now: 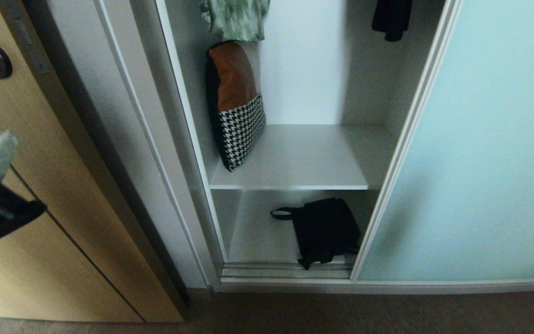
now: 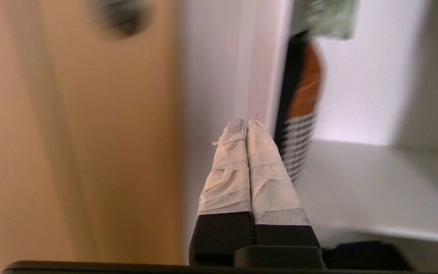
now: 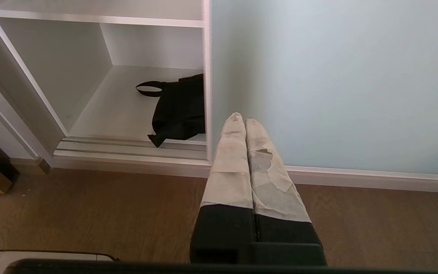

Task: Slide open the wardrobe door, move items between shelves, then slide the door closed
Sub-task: Open the door

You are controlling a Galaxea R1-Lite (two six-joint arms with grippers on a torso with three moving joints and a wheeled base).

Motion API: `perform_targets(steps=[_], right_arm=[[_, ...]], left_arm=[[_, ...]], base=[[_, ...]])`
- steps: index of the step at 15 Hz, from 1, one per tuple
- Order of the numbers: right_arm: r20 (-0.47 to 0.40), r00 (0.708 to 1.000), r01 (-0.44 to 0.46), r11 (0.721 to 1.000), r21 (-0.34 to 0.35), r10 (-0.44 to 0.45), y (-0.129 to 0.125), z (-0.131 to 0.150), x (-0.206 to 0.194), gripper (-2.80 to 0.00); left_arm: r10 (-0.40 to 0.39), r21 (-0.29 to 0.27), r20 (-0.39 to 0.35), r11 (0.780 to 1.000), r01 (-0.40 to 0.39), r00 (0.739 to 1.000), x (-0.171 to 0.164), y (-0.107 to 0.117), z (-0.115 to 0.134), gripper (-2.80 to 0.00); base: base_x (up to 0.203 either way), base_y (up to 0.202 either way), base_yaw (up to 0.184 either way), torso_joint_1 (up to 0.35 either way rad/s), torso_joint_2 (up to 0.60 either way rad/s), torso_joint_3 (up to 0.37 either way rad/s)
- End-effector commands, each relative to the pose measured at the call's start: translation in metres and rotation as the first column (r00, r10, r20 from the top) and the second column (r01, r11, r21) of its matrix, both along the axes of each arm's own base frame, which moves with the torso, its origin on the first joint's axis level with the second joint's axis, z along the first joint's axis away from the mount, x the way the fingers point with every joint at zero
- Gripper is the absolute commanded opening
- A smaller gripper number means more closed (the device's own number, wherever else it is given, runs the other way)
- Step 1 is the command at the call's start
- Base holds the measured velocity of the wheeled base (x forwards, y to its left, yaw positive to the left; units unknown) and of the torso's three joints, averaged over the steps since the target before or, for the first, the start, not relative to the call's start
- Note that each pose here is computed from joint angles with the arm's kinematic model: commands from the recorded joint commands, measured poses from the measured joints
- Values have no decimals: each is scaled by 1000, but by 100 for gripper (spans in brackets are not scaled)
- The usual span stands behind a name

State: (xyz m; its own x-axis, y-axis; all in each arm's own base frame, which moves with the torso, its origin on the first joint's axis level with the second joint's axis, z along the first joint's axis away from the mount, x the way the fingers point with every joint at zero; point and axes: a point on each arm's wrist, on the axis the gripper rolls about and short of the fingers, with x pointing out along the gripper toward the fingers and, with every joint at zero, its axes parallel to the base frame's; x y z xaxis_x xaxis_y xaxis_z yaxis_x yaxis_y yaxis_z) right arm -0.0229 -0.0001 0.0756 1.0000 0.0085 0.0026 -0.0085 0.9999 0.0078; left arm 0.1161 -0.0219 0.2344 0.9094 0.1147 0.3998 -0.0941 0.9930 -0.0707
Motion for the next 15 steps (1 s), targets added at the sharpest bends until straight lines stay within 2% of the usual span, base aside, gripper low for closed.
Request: perform_targets(steps=[1,4,6,8,10,11,13,14,15], right_arm=[[1,1000,-1,1000,0,1,0,0,0,-280],[1,1000,-1,1000,0,1,0,0,0,-280],[1,1000,-1,1000,0,1,0,0,0,-280],[1,1000,-1,1000,0,1,0,0,0,-280],[2,1000,-1,1000,0,1,0,0,0,-280],[1,1000,-1,1000,0,1,0,0,0,-280],[1,1000,-1,1000,0,1,0,0,0,-280],[1,1000,-1,1000,0,1,0,0,0,-280],[2,1000,-1,1000,0,1,0,0,0,-280]], left_arm=[[88,-33,92,996,-86,992,-63,21,-27,-280],[162,-64,125,986,-155,979,-98,28,-48,-280],[181,-72,80,982,-176,980,-113,29,-65,-280],[161,-72,0,984,-161,987,-120,29,-83,-280],[154,-73,-8,985,-154,988,-120,29,-84,-280],[114,-48,-46,992,-116,992,-121,27,-91,-280],[9,4,-173,1000,-8,985,-131,25,-118,-280],[-48,28,-292,998,59,955,-135,23,-137,-280],[-98,40,-367,992,121,925,-138,22,-149,-280]], base=[[0,0,0,0,0,0],[0,0,0,0,0,0],[0,0,0,0,0,0],[0,0,0,0,0,0],[0,0,0,0,0,0],[0,0,0,0,0,0],[0,0,0,0,0,0],[0,0,0,0,0,0],[0,0,0,0,0,0]])
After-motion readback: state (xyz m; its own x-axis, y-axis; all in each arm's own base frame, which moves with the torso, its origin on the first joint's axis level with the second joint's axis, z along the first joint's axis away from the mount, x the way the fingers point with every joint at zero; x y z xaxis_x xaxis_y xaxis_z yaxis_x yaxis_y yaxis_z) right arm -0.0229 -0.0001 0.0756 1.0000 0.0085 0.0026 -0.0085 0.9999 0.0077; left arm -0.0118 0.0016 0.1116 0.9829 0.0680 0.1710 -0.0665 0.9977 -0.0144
